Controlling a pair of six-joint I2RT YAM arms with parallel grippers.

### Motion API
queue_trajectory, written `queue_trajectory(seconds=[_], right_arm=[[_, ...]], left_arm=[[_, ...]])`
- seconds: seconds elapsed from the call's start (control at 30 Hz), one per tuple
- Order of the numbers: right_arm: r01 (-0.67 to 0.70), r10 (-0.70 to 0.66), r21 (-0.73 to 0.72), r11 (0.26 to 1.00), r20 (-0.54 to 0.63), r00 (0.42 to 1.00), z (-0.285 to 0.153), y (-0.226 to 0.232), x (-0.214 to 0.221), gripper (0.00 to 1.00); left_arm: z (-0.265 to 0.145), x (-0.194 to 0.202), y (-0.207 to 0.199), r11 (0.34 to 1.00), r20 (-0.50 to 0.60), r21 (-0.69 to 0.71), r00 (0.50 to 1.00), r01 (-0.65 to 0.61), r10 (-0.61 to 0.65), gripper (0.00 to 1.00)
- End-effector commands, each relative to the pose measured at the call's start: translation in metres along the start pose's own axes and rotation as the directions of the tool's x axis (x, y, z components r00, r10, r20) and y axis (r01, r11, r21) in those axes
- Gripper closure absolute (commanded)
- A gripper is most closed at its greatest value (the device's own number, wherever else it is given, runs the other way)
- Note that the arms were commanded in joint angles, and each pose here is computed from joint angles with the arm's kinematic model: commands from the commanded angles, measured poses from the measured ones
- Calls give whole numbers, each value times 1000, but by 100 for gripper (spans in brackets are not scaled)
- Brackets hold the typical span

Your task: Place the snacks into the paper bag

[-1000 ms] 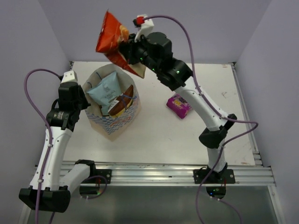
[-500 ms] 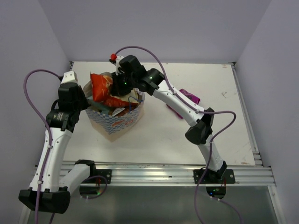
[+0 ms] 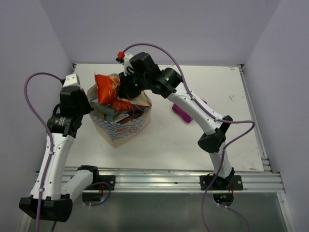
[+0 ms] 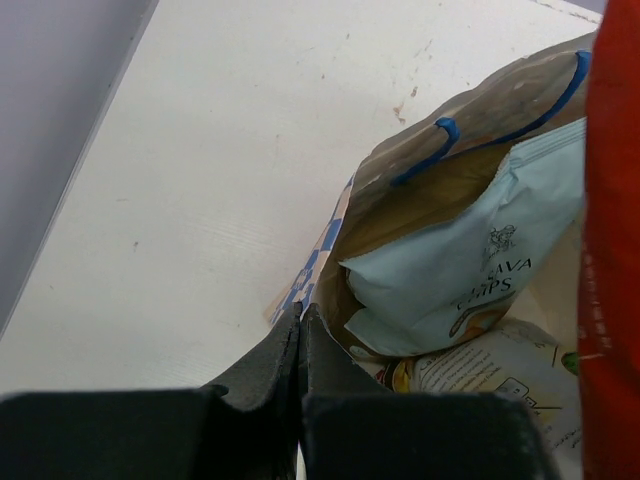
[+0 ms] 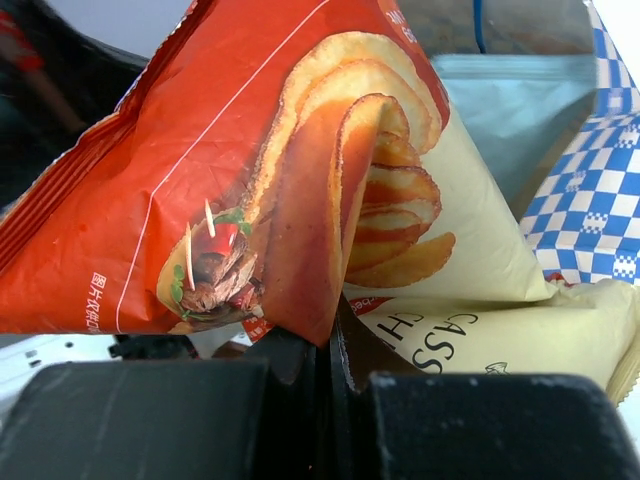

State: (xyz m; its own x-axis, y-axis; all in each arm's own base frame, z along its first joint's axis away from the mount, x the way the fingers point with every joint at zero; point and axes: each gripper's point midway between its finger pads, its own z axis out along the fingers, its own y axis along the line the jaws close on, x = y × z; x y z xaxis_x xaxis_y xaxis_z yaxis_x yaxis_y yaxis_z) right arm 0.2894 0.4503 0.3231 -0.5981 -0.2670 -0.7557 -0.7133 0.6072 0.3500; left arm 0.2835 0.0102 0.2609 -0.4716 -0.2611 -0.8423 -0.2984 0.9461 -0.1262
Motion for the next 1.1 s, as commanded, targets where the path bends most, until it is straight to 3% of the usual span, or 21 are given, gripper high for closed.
queue_trajectory(seconds=[0.0, 0.5, 0.8, 1.07], right_arm=[[41, -10, -137, 990, 223, 975, -63, 47, -60, 100], [33, 34, -319, 947, 201, 979, -59, 91, -56, 100], [-5, 3, -55, 998, -42, 999, 12, 19, 18, 100], [-84, 87, 74, 994, -50, 995, 55, -44, 14, 100]], left_arm=[[-4, -5, -3, 1000, 33, 22, 999, 19, -20, 100], [-3, -4, -4, 999, 30, 26, 999, 28, -29, 100], [0, -5, -4, 999, 34, 18, 999, 35, -36, 100], [2, -2, 0, 999, 33, -4, 999, 32, -32, 100]])
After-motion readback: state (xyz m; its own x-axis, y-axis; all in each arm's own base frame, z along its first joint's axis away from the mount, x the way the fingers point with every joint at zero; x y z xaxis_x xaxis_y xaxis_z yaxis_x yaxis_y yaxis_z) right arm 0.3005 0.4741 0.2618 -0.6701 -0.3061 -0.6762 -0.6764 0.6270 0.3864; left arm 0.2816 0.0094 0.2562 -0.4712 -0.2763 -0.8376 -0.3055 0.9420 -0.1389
